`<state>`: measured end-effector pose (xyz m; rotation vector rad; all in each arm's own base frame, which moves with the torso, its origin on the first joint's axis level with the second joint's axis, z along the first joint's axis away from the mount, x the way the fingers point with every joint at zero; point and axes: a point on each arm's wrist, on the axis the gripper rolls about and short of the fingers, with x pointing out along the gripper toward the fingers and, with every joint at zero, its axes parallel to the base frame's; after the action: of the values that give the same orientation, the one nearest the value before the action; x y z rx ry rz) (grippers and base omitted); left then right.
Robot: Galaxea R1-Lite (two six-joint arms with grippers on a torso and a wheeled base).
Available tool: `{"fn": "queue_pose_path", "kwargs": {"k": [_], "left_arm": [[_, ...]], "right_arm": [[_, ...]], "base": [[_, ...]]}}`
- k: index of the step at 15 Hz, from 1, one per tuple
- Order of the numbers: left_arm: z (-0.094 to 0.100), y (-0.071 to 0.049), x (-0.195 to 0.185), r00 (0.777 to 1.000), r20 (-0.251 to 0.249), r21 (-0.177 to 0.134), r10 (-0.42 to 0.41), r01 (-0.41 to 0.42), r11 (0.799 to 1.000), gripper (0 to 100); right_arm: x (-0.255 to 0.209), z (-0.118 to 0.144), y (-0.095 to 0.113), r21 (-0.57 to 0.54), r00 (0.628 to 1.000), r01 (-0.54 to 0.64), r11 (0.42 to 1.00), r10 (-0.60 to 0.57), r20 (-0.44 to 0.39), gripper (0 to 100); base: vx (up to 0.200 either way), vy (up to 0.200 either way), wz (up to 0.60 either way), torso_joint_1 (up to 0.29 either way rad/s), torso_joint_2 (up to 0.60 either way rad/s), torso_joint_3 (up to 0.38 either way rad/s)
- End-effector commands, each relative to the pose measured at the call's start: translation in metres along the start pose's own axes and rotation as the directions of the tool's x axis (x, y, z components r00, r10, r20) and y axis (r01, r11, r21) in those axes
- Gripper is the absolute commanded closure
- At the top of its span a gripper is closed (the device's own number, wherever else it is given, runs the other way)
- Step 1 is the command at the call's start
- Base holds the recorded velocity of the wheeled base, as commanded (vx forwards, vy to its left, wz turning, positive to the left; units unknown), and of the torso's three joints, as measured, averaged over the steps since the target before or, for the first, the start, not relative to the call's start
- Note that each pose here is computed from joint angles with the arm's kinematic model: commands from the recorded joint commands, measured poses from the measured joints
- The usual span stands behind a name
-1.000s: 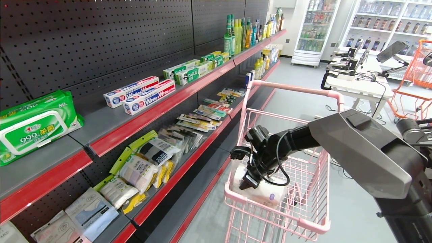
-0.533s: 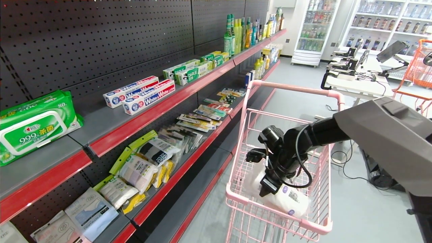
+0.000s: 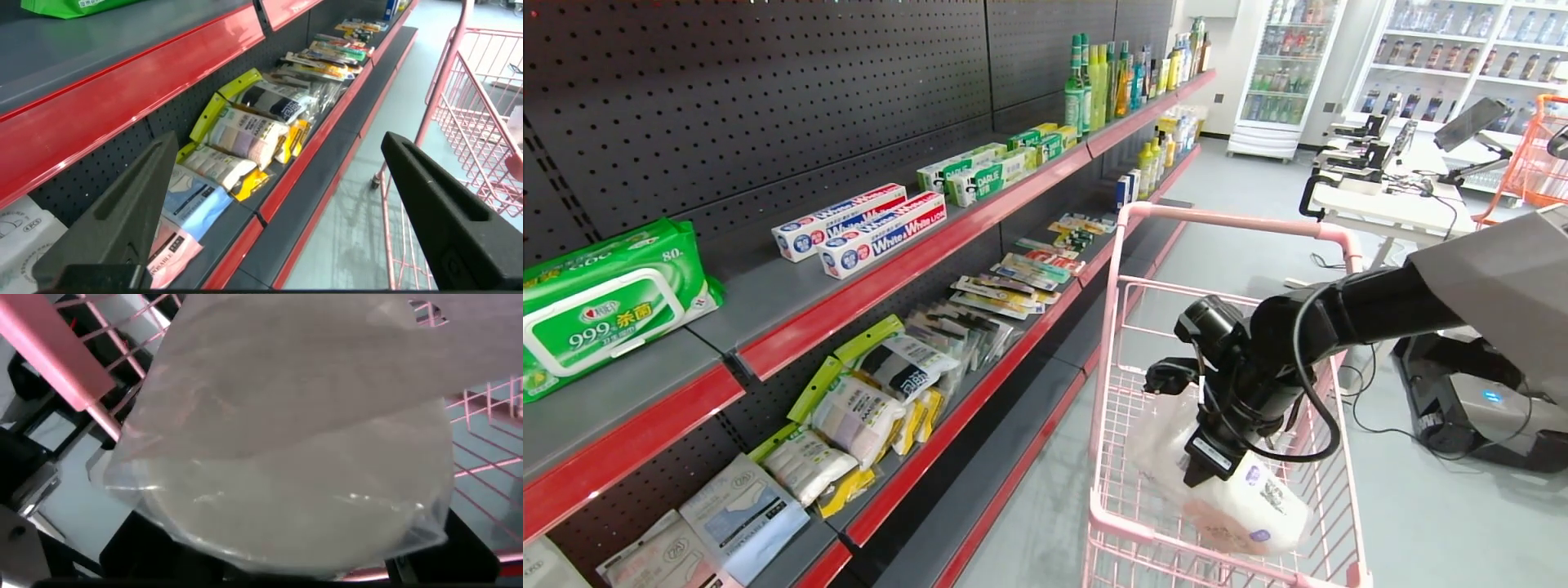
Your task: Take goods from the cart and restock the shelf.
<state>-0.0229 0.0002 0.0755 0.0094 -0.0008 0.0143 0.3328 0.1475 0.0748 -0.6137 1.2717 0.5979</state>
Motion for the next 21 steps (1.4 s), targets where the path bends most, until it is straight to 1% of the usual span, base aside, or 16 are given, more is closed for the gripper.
{"fn": "queue_pose_path", "kwargs": {"k": [1,4,5,6,7,8,10,11,12,13,14,15,17,18,20,21], "left_arm": [[0.000,0.000,0.000,1.000,0.001,0.000,0.001,-0.001,1.000,0],[0.000,0.000,0.000,1.000,-0.001,0.000,0.001,-0.001,1.000,0],[0.000,0.000,0.000,1.000,-0.001,0.000,0.001,-0.001,1.000,0],[0.000,0.000,0.000,1.000,-0.001,0.000,0.001,-0.001,1.000,0],[0.000,0.000,0.000,1.000,-0.001,0.000,0.001,-0.001,1.000,0],[0.000,0.000,0.000,1.000,-0.001,0.000,0.001,-0.001,1.000,0],[0.000,0.000,0.000,1.000,-0.002,0.000,0.001,-0.001,1.000,0],[0.000,0.000,0.000,1.000,-0.001,0.000,0.001,-0.001,1.000,0],[0.000,0.000,0.000,1.000,-0.001,0.000,0.001,-0.001,1.000,0],[0.000,0.000,0.000,1.000,-0.002,0.000,0.001,-0.001,1.000,0],[0.000,0.000,0.000,1.000,0.001,0.000,0.001,-0.001,1.000,0],[0.000,0.000,0.000,1.000,-0.001,0.000,0.001,-0.001,1.000,0],[0.000,0.000,0.000,1.000,-0.001,0.000,0.001,-0.001,1.000,0],[0.000,0.000,0.000,1.000,-0.001,0.000,0.001,-0.001,1.000,0],[0.000,0.000,0.000,1.000,-0.001,0.000,0.001,-0.001,1.000,0],[0.000,0.000,0.000,1.000,-0.001,0.000,0.001,-0.001,1.000,0]], "right_arm": [[-0.024,-0.002,-0.010,0.036,0.996,0.057,0.998,-0.060,0.061,100],[-0.058,-0.013,-0.031,0.110,0.975,0.165,0.980,-0.179,0.132,100],[-0.080,-0.021,-0.039,0.154,0.957,0.203,0.967,-0.229,0.176,100],[-0.113,-0.036,-0.045,0.205,0.931,0.235,0.950,-0.281,0.235,100],[-0.134,-0.048,-0.045,0.237,0.909,0.253,0.938,-0.314,0.274,100],[-0.157,-0.063,-0.042,0.291,0.873,0.266,0.919,-0.358,0.330,100],[-0.192,-0.090,-0.025,0.391,0.760,0.288,0.874,-0.457,0.462,100],[-0.203,-0.101,-0.019,0.412,0.722,0.305,0.859,-0.490,0.489,100],[-0.225,-0.131,-0.003,0.461,0.653,0.345,0.818,-0.562,0.508,100],[-0.235,-0.149,0.008,0.477,0.619,0.361,0.801,-0.588,0.520,100],[-0.246,-0.175,0.021,0.517,0.571,0.364,0.775,-0.624,0.534,100],[-0.253,-0.192,0.029,0.546,0.532,0.375,0.749,-0.656,0.536,100],[-0.269,-0.223,0.053,0.577,0.435,0.378,0.724,-0.689,0.580,100],[-0.271,-0.245,0.070,0.599,0.382,0.381,0.705,-0.710,0.592,100],[-0.261,-0.274,0.093,0.615,0.331,0.389,0.686,-0.727,0.601,100],[-0.261,-0.274,0.093,0.615,0.331,0.389,0.686,-0.727,0.601,100]], "base": [[0.000,0.000,0.00,0.000,0.00,0.000],[0.000,0.000,0.00,0.000,0.00,0.000],[0.000,0.000,0.00,0.000,0.00,0.000],[0.000,0.000,0.00,0.000,0.00,0.000],[0.000,0.000,0.00,0.000,0.00,0.000],[0.000,0.000,0.00,0.000,0.00,0.000],[0.000,0.000,0.00,0.000,0.00,0.000],[0.000,0.000,0.00,0.000,0.00,0.000],[0.000,0.000,0.00,0.000,0.00,0.000],[0.000,0.000,0.00,0.000,0.00,0.000],[0.000,0.000,0.00,0.000,0.00,0.000],[0.000,0.000,0.00,0.000,0.00,0.000],[0.000,0.000,0.00,0.000,0.00,0.000],[0.000,0.000,0.00,0.000,0.00,0.000],[0.000,0.000,0.00,0.000,0.00,0.000],[0.000,0.000,0.00,0.000,0.00,0.000]]}}
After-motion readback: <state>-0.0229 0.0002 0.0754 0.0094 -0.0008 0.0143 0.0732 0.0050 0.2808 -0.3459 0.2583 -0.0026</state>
